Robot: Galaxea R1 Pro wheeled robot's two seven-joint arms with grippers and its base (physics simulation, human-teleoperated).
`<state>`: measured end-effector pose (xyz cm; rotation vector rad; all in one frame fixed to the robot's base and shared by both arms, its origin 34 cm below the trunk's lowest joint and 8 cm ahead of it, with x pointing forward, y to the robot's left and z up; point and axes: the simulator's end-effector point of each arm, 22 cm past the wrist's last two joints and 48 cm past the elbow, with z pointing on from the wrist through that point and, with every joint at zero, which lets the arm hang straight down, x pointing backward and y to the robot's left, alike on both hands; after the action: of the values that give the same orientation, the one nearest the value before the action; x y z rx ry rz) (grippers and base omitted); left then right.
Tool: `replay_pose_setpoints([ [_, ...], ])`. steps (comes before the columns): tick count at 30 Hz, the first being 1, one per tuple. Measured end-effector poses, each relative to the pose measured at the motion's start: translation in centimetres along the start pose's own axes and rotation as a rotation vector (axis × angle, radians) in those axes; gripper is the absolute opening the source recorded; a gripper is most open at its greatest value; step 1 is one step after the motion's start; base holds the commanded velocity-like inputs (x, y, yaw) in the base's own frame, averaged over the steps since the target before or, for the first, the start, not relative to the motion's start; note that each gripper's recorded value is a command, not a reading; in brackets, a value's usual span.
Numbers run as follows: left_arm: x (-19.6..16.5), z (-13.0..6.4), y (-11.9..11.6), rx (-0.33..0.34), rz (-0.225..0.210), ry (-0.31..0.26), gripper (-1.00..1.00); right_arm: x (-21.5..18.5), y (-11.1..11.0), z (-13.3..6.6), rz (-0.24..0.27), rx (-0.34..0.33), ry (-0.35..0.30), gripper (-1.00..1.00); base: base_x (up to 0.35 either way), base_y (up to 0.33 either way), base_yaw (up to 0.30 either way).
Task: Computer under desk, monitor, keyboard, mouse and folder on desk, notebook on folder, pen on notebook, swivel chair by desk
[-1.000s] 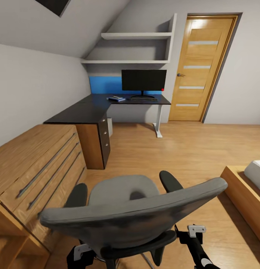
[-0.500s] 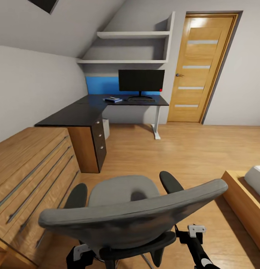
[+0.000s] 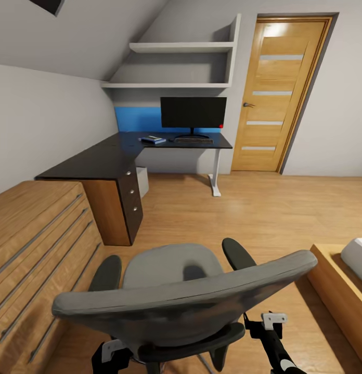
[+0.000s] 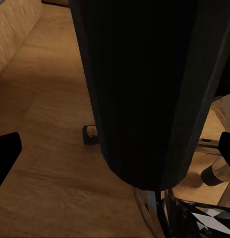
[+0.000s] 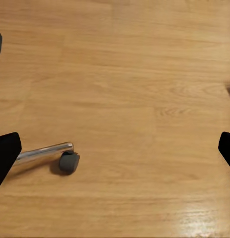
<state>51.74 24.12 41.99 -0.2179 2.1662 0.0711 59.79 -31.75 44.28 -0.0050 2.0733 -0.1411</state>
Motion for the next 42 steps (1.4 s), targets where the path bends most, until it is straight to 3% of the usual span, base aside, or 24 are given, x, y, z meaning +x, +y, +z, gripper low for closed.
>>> replay_pose_setpoints([
  [26, -0.05, 0.04, 0.01, 0.002, 0.006, -0.001, 1.00, 0.48, -0.32, -0.16, -0.011, 0.004, 0.009, 1.00, -0.042, -0.006, 0.000],
  [42, -0.03, 0.07, 0.16, -0.001, 0.004, -0.001, 1.00, 0.86, -0.65, -0.28, -0.016, 0.009, 0.017, 1.00, -0.251, -0.138, 0.000],
])
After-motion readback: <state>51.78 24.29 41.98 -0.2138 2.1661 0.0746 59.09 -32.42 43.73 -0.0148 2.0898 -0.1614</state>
